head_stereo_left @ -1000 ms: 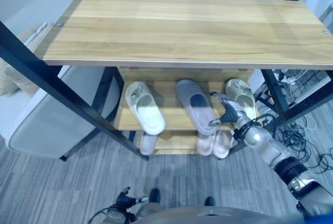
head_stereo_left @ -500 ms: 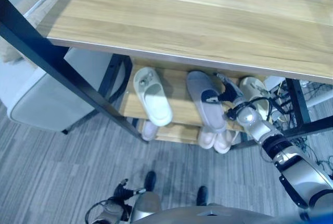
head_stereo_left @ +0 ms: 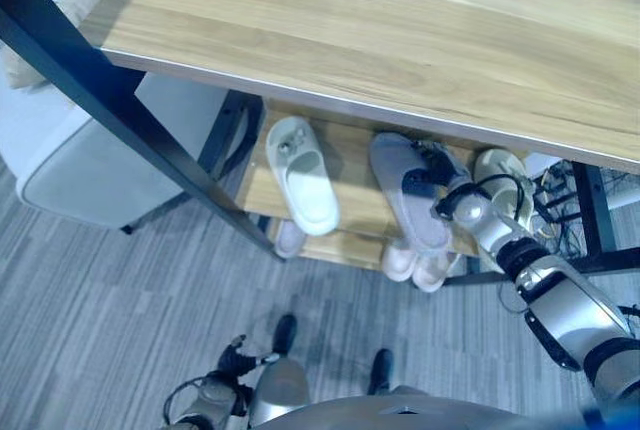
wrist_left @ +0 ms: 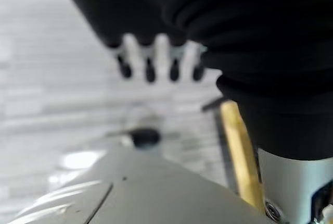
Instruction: Arrange the slippers neatly on the shoe rack.
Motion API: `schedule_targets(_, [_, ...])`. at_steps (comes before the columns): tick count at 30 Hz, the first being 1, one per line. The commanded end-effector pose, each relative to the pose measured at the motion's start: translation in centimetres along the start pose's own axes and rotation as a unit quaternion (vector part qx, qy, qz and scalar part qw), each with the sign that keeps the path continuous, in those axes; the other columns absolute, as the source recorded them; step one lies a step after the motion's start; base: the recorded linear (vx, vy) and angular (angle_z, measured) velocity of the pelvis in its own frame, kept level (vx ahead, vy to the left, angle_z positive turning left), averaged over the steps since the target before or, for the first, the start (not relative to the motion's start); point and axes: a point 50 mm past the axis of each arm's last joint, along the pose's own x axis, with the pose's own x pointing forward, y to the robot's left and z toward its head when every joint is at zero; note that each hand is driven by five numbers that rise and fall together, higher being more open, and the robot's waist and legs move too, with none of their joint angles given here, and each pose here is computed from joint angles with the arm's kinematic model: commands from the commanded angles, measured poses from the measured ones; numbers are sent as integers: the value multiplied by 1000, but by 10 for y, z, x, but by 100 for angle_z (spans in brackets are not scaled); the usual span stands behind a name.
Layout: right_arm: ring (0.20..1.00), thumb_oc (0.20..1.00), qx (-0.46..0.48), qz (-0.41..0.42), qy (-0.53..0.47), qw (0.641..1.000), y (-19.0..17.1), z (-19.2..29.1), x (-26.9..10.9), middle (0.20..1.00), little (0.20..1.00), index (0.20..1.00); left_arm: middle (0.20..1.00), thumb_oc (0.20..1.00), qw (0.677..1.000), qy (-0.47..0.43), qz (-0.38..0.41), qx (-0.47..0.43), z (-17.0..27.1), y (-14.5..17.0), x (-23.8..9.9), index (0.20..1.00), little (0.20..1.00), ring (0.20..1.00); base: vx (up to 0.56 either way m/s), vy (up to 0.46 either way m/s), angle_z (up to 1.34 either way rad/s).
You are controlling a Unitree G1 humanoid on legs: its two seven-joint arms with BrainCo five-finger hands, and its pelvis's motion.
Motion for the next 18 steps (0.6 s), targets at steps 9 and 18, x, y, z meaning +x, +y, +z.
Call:
schedule_targets(9, [200,200,50,-113,-191,974,-55,51,-31,200,200,200,1000,1000,1000,22,-9,10,-4,-13,-1,1000,1000,1000,5,9,1])
schedule_targets(18, [200,200,100,-18,-221,970,-28,44,-87,200,200,200,1000,1000,999,24,-33,6,-3,-20,-1,1000,1000,1000,-8,14,-9])
